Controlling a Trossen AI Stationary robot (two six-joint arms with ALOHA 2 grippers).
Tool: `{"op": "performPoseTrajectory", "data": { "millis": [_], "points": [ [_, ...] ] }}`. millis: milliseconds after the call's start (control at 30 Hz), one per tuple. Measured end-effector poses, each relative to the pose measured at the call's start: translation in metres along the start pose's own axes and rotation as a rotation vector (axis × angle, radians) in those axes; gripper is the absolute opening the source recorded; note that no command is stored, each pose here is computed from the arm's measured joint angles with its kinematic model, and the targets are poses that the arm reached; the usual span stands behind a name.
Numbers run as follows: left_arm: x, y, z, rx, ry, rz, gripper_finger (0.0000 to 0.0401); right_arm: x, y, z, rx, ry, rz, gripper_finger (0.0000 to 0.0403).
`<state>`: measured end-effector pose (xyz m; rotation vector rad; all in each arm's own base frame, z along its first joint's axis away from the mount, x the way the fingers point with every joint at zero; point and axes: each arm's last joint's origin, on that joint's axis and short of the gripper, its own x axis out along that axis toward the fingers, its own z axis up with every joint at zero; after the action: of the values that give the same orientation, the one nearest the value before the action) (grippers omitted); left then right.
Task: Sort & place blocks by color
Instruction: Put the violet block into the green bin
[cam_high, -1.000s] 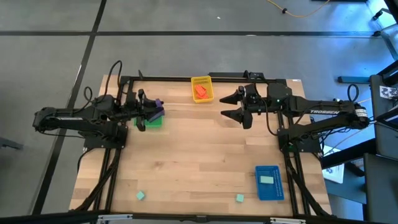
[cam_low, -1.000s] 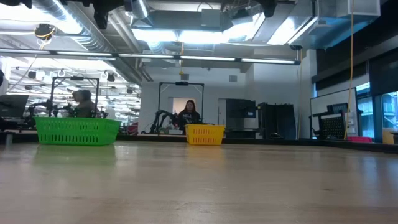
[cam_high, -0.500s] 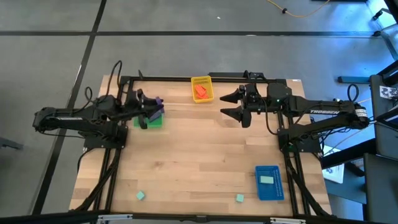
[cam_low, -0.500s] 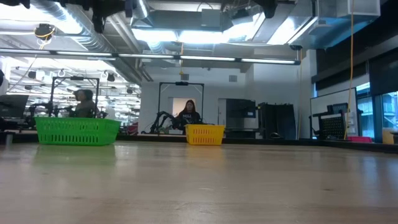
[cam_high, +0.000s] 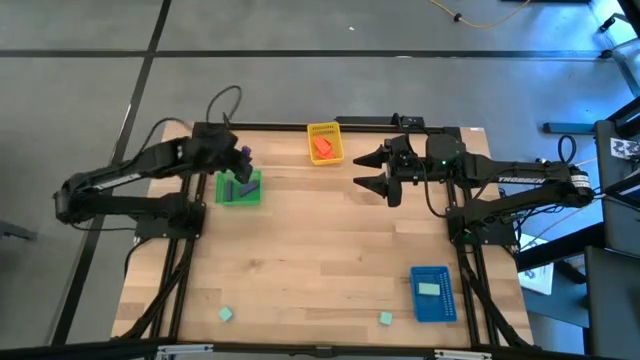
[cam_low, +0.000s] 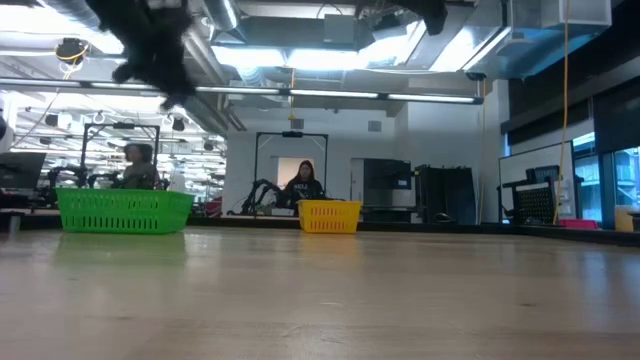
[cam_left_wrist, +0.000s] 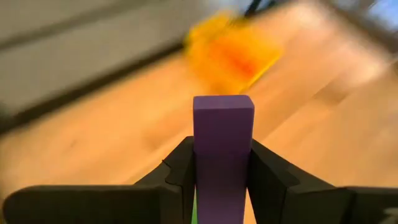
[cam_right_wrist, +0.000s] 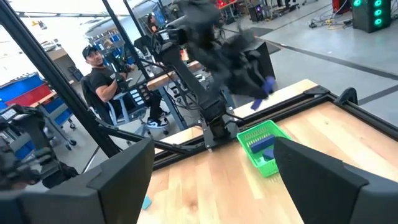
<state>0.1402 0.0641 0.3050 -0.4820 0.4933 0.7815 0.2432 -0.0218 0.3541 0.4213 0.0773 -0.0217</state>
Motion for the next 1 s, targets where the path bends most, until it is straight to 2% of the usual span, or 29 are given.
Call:
{"op": "performPoseTrajectory", "data": {
  "millis": [200,400,633,800,1000],
  "points": [
    [0.037,0.022,-0.023,0.02,0.376,0.112,0.0097,0.0,0.0,0.0,0.001,0.005,-0.002,0.0332],
    [0.066,0.038,-0.059,0.022,0.558,0.14,0.0097,0.0,-0.001,-0.002,0.002,0.018,-0.007,0.0332],
    [0.087,0.045,-0.084,-0.143,0.493,0.127,0.0097,0.0,-0.001,-0.002,0.003,0.023,-0.009,0.0332],
    [0.094,0.051,-0.1,-0.243,0.478,0.157,0.0097,0.0,-0.001,-0.003,0.003,0.026,-0.01,0.0332],
    [0.096,0.055,-0.109,-0.292,0.468,0.188,0.0097,0.0,-0.001,-0.003,0.003,0.028,-0.011,0.0332]
  ]
}}
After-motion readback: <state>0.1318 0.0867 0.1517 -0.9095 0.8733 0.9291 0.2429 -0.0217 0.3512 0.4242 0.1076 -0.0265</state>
